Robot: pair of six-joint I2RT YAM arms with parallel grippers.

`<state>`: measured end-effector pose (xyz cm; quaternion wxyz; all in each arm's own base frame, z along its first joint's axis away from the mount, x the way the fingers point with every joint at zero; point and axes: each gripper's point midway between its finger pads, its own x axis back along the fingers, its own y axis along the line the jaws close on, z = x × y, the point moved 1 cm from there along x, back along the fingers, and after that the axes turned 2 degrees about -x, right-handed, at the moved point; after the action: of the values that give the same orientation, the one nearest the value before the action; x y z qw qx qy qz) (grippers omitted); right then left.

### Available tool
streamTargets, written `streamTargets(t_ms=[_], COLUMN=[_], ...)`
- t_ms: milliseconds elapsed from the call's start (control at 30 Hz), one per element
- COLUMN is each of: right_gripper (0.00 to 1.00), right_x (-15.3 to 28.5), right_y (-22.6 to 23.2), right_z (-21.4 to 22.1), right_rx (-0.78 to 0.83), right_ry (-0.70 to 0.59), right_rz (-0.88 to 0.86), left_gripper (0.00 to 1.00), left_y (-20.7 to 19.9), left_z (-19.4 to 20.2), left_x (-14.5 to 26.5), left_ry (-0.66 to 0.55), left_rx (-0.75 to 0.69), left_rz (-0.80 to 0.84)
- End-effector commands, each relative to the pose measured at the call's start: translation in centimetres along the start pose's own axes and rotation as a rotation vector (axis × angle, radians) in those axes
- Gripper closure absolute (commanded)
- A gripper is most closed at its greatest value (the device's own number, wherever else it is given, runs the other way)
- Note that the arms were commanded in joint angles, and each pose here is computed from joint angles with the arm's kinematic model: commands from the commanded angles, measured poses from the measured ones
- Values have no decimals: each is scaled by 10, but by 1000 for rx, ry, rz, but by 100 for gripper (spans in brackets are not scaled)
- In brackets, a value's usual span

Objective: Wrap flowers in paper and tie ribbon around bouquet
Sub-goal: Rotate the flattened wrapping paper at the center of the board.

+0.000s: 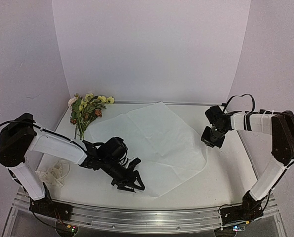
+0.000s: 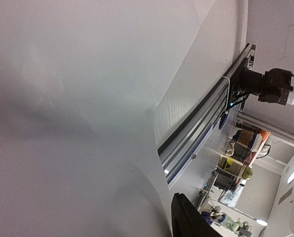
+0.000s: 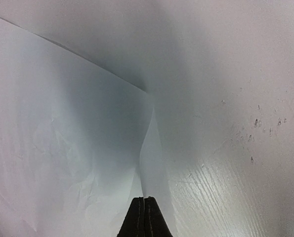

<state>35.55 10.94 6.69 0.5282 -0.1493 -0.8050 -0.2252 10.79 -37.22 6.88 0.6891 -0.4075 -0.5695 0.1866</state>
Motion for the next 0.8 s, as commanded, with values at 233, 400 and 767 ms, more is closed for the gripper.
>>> streamTargets(t_ms=[233, 400, 767], right_gripper=[100, 100, 100], right_x=[4, 12, 14], right_y=[-32, -32, -37], right_z=[-37, -52, -96], right_rx=[180, 270, 354], right_ry=[-34, -68, -114], right_rz=[163, 181, 251], left_gripper=[34, 28, 31], left_y=[-44, -23, 94], left_z=[-12, -22, -96], left_x=[58, 87, 210], left_ry=[-153, -238, -636], left_rx=[-142, -94, 181], left_rz=[14, -30, -342])
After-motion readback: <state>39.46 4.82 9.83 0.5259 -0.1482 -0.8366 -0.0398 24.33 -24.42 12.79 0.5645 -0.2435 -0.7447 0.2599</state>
